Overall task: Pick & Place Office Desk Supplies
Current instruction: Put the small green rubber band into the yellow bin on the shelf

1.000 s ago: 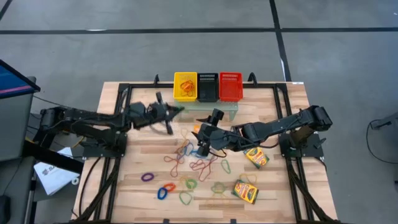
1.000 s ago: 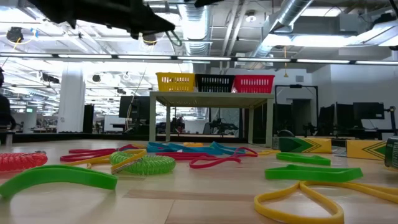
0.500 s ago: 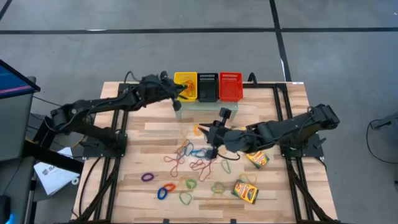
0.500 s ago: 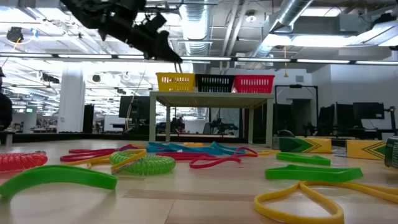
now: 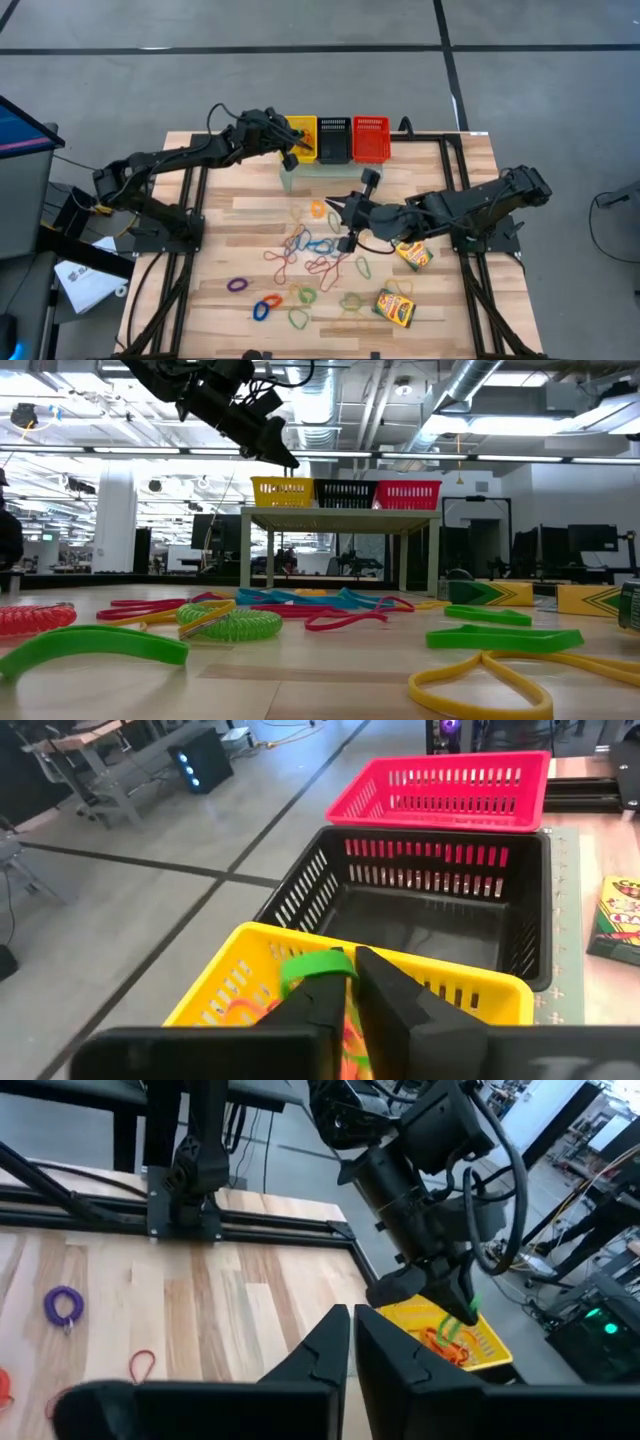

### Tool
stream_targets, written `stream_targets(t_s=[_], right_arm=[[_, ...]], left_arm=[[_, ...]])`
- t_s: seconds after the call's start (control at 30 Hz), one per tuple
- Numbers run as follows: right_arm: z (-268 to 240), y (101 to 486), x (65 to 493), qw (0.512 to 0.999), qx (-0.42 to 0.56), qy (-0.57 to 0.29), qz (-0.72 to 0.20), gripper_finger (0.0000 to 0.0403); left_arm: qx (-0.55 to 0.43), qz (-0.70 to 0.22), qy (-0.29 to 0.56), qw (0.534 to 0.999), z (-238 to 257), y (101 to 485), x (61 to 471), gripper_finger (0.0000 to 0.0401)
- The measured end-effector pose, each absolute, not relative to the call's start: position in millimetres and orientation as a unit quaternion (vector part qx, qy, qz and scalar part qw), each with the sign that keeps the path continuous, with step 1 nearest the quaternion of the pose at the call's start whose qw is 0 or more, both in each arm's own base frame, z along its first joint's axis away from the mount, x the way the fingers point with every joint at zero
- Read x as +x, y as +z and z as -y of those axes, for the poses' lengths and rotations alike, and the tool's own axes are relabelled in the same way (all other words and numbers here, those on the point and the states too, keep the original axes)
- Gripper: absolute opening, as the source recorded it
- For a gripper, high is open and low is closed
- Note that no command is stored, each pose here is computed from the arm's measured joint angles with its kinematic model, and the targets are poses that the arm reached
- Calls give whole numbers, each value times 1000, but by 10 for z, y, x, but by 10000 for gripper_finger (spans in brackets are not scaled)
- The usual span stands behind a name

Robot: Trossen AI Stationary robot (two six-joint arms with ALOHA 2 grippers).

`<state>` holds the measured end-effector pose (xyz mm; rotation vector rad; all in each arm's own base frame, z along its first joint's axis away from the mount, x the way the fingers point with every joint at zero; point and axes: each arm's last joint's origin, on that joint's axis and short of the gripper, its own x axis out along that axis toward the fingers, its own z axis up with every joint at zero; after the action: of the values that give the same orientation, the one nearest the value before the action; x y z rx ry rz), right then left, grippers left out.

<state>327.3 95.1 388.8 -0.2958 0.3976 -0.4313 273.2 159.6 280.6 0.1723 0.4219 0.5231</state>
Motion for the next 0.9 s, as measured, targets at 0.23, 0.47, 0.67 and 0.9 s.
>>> stream_targets(t_s=[0.23,0.47,0.67,0.9], right_arm=[[-940,3874,3275,947,-135,-215,-198,45],[-939,3850,3268,946,-130,-215,-206,52],[-938,3848,3266,946,-126,-216,-207,52],[-936,3827,3255,944,-124,-217,-216,52]], left_arm=[[98,-212,253,939,-1595,2802,2730,130],[87,-241,250,934,-1585,2761,2713,225],[79,-260,246,930,-1587,2911,2717,232],[79,-259,246,931,-1592,3136,2725,232]])
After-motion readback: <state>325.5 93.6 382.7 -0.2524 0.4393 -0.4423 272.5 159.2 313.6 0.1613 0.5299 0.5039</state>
